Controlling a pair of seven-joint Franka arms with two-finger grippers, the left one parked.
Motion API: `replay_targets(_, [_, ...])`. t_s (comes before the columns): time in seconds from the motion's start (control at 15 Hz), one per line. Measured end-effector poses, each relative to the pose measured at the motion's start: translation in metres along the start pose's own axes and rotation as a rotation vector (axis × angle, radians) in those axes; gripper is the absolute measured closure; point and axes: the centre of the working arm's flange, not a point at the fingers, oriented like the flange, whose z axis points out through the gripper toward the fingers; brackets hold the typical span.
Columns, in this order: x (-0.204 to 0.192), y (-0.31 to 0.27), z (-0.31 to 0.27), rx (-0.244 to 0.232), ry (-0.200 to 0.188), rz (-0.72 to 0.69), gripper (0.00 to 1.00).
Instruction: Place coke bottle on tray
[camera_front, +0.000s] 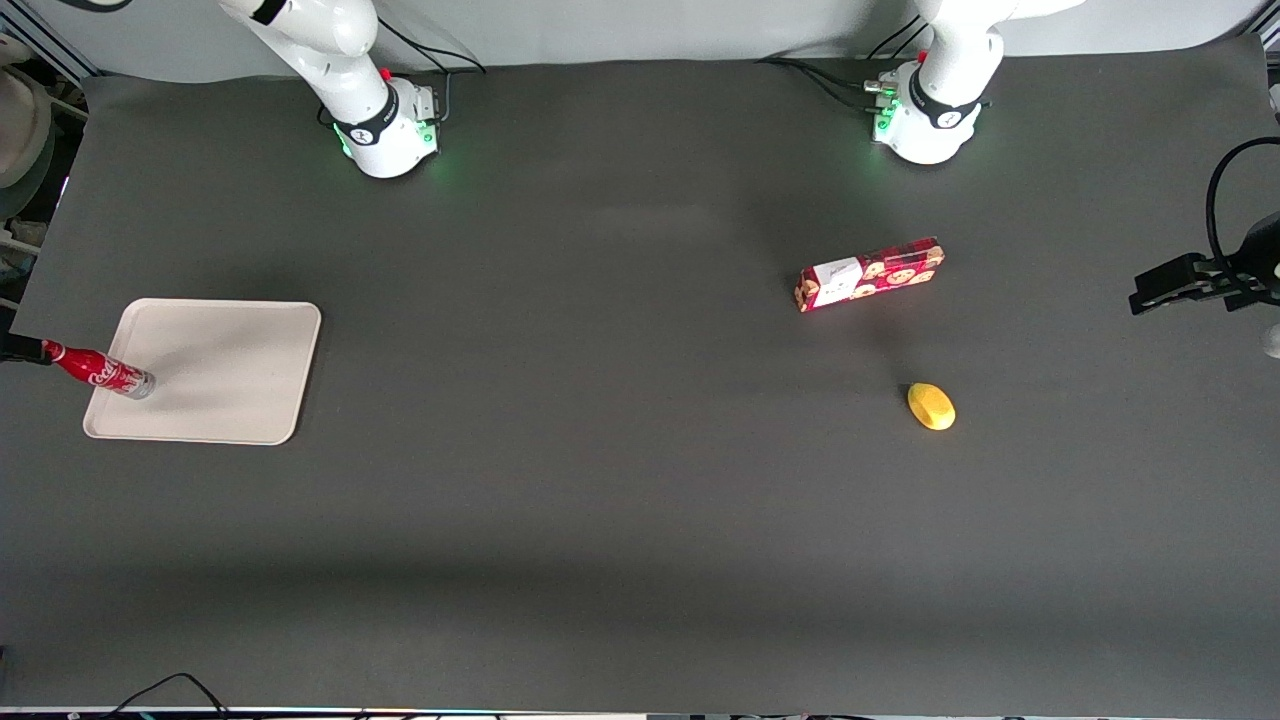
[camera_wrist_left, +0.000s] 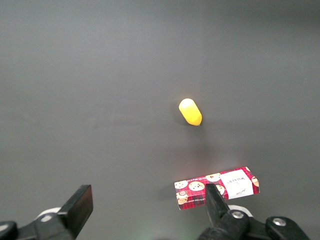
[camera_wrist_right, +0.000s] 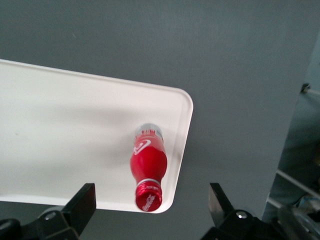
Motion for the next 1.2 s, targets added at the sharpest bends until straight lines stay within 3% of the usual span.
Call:
replay_targets(0.2, [0.029,-0.053,-0.07,-0.036,0.108,-0.041,0.0])
replay_targets(0.33, [0.048,-0.106,-0.109,-0.039,0.145,-0.041,0.0])
replay_targets(0.67, [0.047,-0.23,-0.194,0.008,0.148,0.017,0.0])
replay_targets(0.93, [0.006,-0.285,-0.242,0.125,0.179,0.126,0.0])
replay_targets(1.2, [-0.033,-0.323,-0.265,0.132,0.188,0.176,0.0])
